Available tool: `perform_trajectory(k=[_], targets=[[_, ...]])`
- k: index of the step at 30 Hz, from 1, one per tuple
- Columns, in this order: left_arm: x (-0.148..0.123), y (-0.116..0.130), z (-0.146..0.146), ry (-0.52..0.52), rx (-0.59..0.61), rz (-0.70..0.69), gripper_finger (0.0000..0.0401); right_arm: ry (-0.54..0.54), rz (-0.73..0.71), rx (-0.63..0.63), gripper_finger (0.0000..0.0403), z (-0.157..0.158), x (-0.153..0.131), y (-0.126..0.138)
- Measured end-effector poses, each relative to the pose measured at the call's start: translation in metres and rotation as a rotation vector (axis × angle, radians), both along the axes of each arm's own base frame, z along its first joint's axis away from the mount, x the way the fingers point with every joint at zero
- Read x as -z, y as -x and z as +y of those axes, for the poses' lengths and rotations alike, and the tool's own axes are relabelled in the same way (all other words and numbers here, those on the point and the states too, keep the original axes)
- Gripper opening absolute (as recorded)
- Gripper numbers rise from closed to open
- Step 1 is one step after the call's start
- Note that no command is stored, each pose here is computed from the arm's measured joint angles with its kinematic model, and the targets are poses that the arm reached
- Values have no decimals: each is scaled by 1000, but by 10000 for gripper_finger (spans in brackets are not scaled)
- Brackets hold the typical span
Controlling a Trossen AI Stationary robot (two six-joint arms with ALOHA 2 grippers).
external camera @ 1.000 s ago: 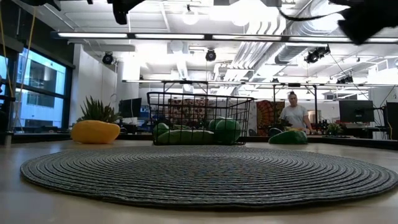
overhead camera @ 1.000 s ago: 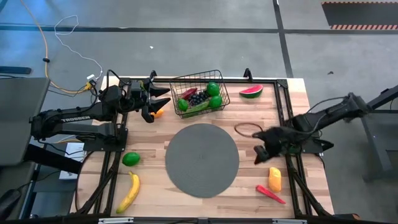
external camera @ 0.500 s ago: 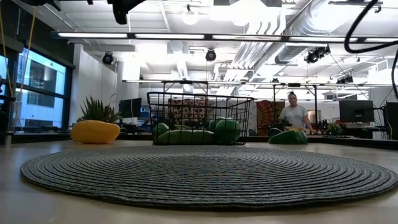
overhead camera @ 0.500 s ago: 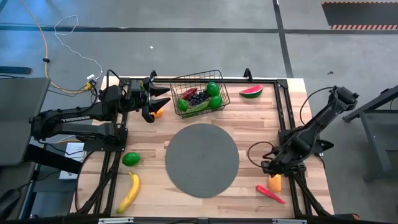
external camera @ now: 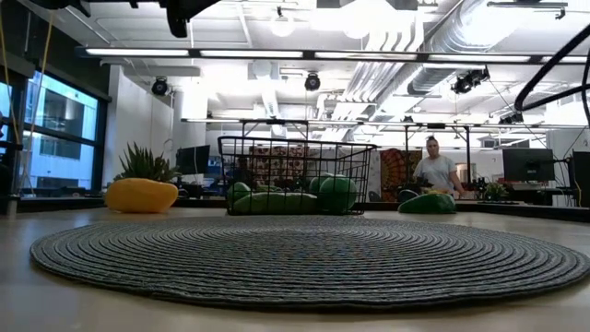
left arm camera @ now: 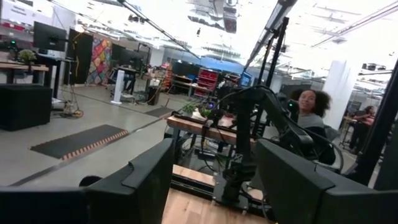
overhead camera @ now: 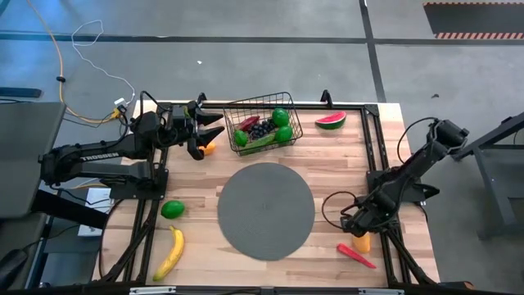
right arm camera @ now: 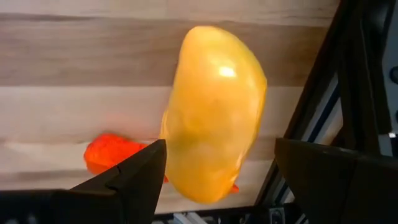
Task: Build produce basket
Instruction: Put the bottom yellow mango into the black wire basket
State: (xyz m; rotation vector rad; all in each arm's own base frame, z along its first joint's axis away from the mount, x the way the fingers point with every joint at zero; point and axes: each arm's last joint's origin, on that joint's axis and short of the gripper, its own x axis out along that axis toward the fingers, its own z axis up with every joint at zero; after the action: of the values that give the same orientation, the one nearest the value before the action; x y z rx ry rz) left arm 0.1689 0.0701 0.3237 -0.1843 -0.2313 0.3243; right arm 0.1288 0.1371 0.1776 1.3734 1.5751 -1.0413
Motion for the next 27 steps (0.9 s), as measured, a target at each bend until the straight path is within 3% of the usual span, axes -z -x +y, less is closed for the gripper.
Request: perform_trajectory(k=[9, 19, 27], targets=[[0, 0, 0, 2, -15, -2, 216, 84, 73, 4, 281, 5, 20, -6], [0, 0, 0, 2, -15, -2, 216, 106, 121, -1, 281, 14, 41, -14], [0, 0, 0, 2, -15, -4, 216, 89, 118, -31, 281, 14, 39, -13]])
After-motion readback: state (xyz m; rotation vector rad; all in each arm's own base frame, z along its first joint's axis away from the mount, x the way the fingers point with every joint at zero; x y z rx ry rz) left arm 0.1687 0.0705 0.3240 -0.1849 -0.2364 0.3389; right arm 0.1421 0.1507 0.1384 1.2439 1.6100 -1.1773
